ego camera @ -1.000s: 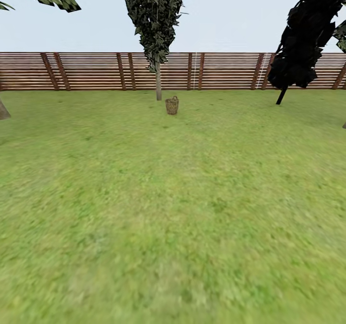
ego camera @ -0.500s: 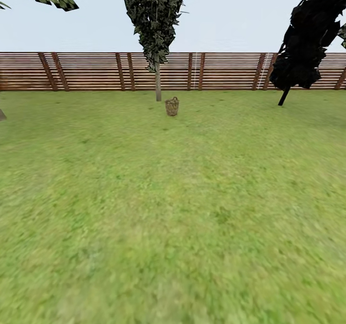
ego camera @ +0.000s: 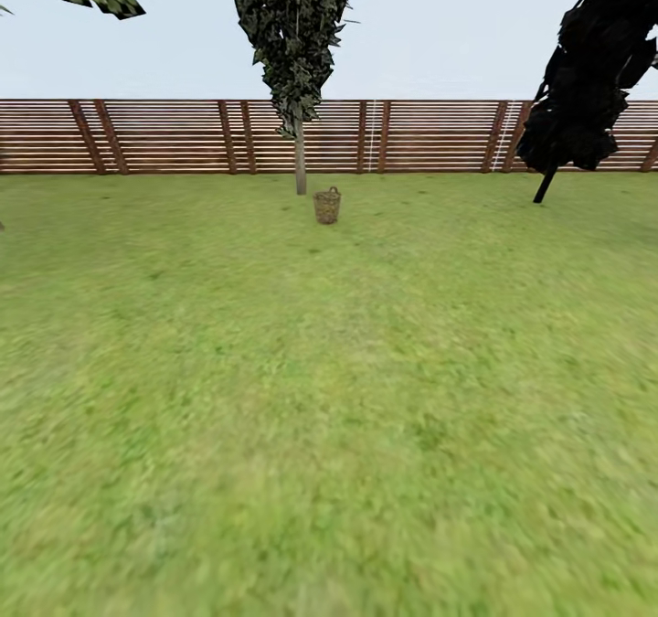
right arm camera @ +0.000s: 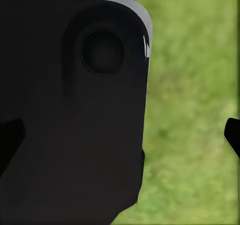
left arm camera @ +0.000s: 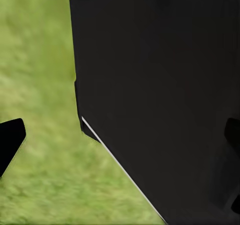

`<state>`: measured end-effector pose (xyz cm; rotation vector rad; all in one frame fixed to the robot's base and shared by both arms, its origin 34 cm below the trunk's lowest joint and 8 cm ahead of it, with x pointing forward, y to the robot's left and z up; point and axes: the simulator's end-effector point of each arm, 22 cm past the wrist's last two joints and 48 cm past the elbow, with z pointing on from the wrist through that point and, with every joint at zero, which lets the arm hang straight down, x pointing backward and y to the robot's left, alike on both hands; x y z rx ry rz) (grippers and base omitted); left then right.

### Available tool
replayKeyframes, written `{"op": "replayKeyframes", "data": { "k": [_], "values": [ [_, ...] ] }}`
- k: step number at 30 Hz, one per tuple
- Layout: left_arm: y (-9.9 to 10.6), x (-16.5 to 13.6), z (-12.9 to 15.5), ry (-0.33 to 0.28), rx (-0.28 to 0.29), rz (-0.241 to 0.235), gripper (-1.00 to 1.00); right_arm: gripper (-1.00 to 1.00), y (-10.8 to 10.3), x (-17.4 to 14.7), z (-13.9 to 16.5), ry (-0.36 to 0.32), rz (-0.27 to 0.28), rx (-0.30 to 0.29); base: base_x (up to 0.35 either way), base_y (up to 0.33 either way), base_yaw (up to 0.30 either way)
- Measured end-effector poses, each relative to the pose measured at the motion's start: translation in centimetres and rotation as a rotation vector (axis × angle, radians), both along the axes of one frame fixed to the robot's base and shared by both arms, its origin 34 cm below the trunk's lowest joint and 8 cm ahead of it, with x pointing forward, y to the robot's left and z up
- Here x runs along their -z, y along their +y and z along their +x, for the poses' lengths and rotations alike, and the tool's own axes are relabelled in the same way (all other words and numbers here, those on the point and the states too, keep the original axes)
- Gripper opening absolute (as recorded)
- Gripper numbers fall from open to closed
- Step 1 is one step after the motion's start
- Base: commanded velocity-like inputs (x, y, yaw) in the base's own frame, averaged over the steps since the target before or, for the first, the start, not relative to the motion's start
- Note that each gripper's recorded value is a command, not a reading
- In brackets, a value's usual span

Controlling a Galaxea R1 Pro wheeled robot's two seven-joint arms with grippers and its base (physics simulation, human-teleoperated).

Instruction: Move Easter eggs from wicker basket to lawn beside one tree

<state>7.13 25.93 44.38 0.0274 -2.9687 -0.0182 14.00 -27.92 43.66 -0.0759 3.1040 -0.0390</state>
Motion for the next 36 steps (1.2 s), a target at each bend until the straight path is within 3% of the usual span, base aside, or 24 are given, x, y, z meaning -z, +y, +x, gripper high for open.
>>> {"op": "replayKeyframes", "data": {
  "k": [36],
  "values": [
    [-0.06, -0.01, -0.03, 0.000, 0.000, -0.001, 1.00, 1.00, 0.01, 0.00, 0.15, -0.005, 0.001, -0.004, 0.326, 0.000, 0.000]
  ]
}}
